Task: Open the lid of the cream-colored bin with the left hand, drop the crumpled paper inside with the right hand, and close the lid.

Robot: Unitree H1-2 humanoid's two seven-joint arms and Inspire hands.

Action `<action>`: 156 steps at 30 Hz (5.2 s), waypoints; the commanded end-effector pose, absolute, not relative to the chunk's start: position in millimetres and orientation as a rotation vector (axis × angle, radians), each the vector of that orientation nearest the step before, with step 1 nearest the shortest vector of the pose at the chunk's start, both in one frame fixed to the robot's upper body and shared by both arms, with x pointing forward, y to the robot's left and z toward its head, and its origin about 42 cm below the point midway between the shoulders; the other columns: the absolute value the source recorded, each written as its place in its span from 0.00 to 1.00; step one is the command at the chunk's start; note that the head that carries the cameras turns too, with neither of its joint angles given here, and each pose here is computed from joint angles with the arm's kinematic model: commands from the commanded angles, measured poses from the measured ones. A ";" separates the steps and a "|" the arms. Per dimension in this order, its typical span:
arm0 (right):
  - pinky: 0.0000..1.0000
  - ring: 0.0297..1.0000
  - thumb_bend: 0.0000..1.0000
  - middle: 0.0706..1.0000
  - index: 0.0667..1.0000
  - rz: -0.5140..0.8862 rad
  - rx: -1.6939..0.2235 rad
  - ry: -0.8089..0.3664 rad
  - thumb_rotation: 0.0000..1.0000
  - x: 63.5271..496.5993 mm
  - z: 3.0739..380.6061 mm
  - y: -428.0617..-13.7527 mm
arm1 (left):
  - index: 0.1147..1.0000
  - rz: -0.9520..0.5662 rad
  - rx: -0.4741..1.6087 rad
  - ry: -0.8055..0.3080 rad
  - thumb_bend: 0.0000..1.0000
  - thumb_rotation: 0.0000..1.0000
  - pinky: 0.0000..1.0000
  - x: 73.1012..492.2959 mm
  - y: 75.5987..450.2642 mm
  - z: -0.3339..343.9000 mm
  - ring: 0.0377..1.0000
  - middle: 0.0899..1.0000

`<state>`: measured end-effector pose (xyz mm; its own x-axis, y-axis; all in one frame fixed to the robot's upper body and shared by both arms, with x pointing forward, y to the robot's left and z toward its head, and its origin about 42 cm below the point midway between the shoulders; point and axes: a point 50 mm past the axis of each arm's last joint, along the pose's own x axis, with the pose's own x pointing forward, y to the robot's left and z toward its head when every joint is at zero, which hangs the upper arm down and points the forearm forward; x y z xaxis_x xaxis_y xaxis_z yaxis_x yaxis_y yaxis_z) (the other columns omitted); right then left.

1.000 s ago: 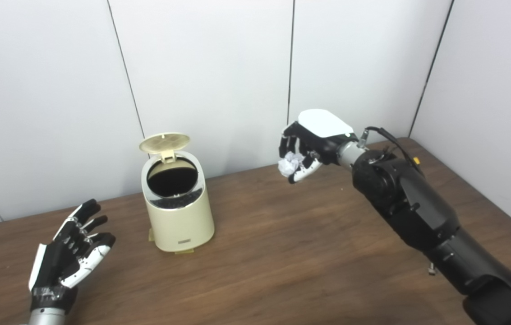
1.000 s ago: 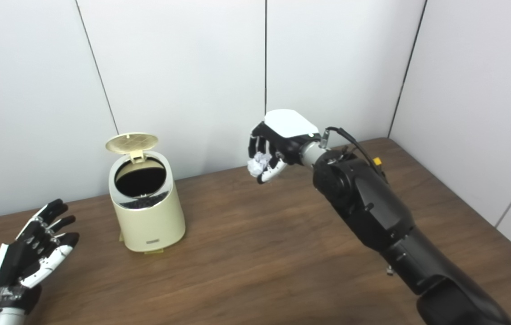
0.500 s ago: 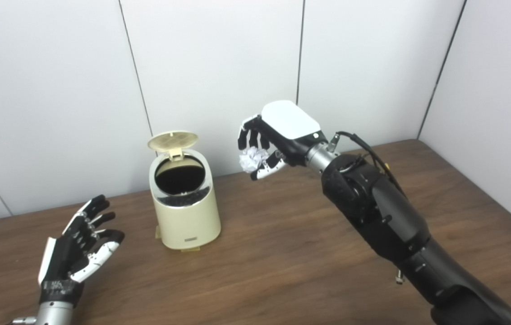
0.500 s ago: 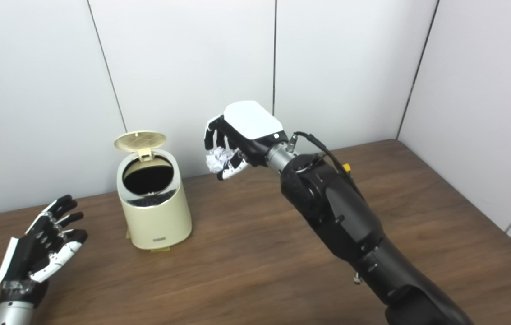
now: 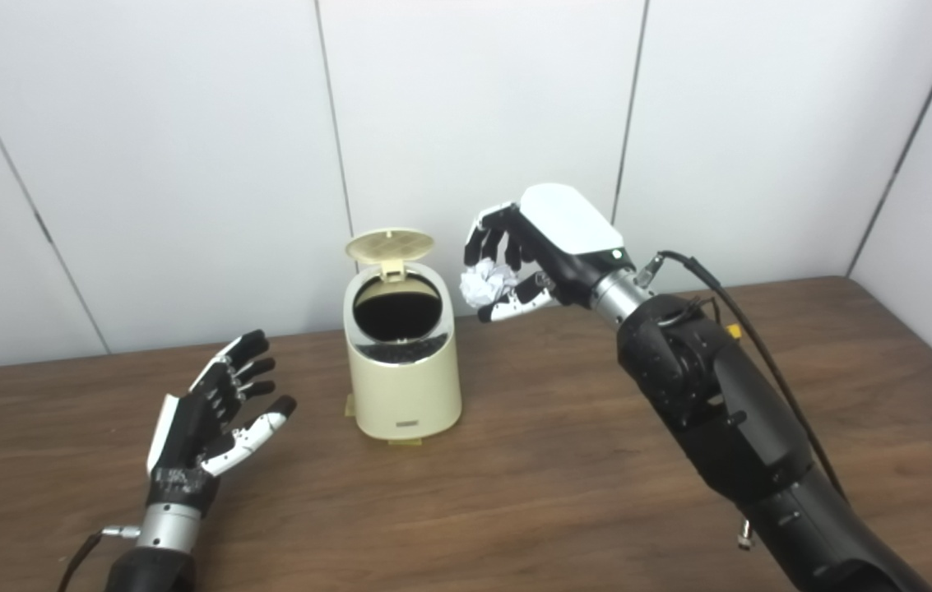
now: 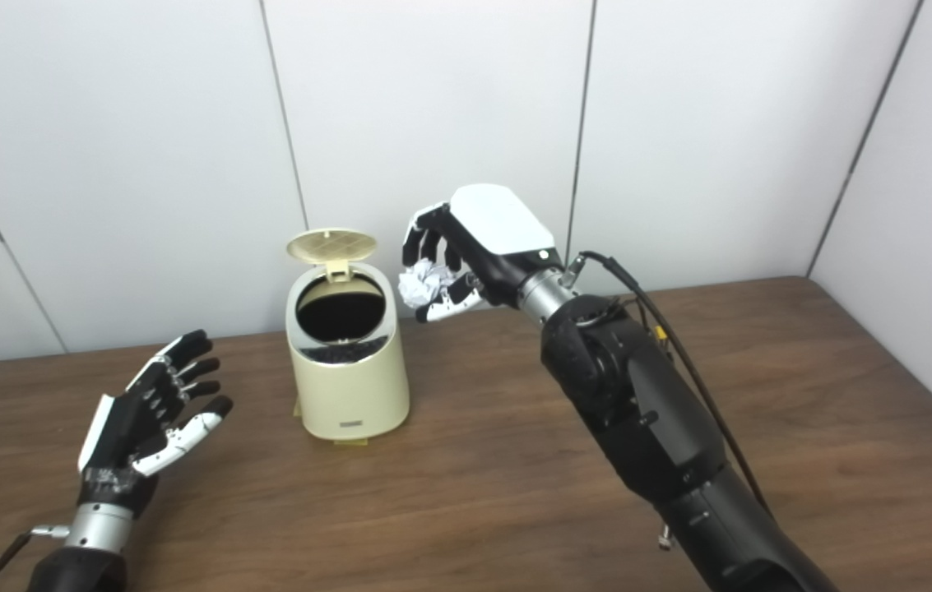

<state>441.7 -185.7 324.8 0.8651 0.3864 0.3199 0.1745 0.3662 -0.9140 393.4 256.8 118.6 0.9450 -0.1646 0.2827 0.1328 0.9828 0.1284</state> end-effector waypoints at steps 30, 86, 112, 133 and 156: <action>0.33 0.36 0.52 0.44 0.49 0.125 -1.150 -0.755 0.00 476.1 333.8 -145.4 | 0.88 -0.189 0.107 -0.213 0.62 0.11 0.76 369.4 228.9 79.1 0.81 0.85; 0.34 0.36 0.52 0.45 0.49 0.204 -1.162 -0.772 0.00 477.1 316.7 -111.4 | 0.87 -0.188 0.099 -0.218 0.63 0.13 0.77 373.0 217.9 79.0 0.81 0.85; 0.44 0.57 0.52 0.59 0.46 0.174 -1.336 -0.763 0.08 475.0 302.1 -104.4 | 0.87 -0.192 0.089 -0.216 0.62 0.10 0.76 370.4 220.2 78.8 0.81 0.85; 0.51 0.65 0.91 0.80 0.84 0.169 -1.410 -0.814 0.10 467.3 305.3 -108.6 | 0.84 -0.205 0.115 -0.215 0.64 0.16 0.73 371.6 220.9 77.6 0.81 0.85; 0.41 0.50 0.55 0.45 0.61 -0.036 -1.120 -1.042 0.00 422.4 334.2 -172.0 | 0.84 -0.200 0.102 -0.219 0.63 0.15 0.75 370.6 220.3 78.7 0.81 0.84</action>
